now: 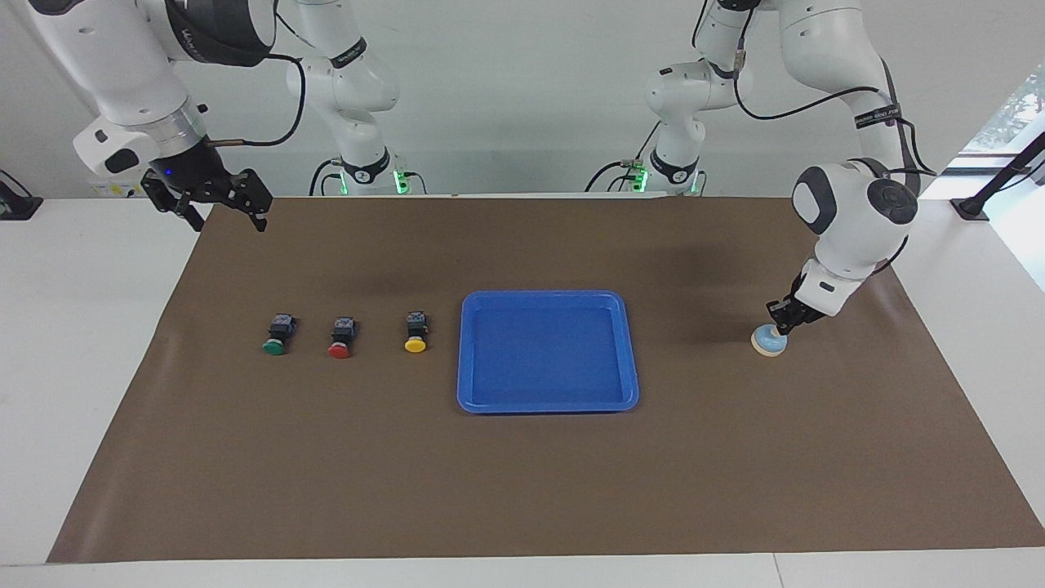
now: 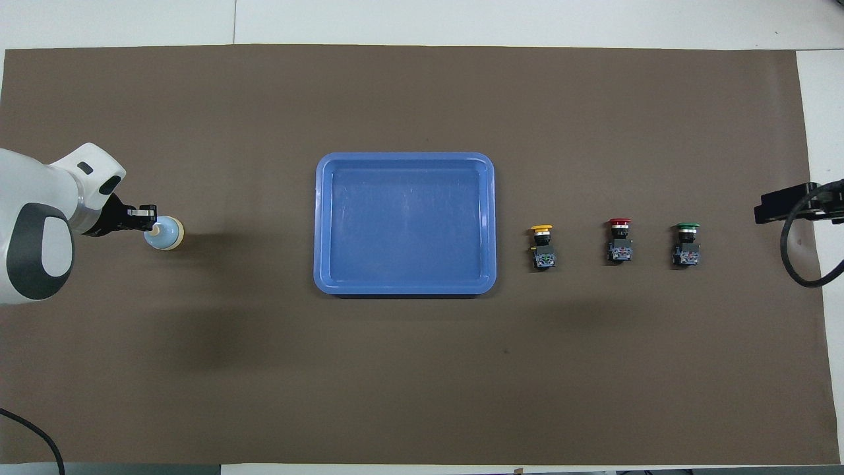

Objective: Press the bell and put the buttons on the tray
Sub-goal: 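Lift the left gripper off the bell and draw it back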

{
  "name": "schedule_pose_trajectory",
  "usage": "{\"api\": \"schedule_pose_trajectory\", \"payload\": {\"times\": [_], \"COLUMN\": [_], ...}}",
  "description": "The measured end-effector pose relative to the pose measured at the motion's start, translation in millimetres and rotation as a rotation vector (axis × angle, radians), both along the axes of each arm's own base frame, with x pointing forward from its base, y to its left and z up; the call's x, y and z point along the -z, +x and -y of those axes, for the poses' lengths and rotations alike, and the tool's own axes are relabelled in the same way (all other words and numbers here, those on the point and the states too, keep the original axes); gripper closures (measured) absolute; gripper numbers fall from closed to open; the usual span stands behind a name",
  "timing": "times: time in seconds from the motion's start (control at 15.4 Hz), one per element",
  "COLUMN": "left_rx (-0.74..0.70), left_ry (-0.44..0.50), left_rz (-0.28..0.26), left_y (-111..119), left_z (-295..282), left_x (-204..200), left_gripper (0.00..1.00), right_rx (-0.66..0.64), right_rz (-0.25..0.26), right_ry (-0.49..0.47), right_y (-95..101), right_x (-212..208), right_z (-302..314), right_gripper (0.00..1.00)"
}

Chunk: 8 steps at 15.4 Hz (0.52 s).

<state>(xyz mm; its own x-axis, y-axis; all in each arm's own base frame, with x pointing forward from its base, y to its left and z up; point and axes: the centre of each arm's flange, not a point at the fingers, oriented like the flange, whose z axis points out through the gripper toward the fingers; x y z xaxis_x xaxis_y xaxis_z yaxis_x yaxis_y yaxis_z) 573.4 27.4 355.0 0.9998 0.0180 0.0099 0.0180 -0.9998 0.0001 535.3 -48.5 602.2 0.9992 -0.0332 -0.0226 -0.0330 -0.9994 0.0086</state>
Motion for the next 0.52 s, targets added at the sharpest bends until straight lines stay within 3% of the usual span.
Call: {"api": "schedule_pose_trajectory", "payload": {"times": [0.52], "left_rx": [0.001], "left_ry": [0.0], "left_rz": [0.019], "left_y": [-6], "left_z": [1], "left_x": [16], "left_gripper": [0.99], "right_rx": [0.0], "right_rz": [0.0], "right_ry": [0.0], "right_y": [0.0], "right_x": [0], "right_z": [0], "right_gripper": [0.0]}}
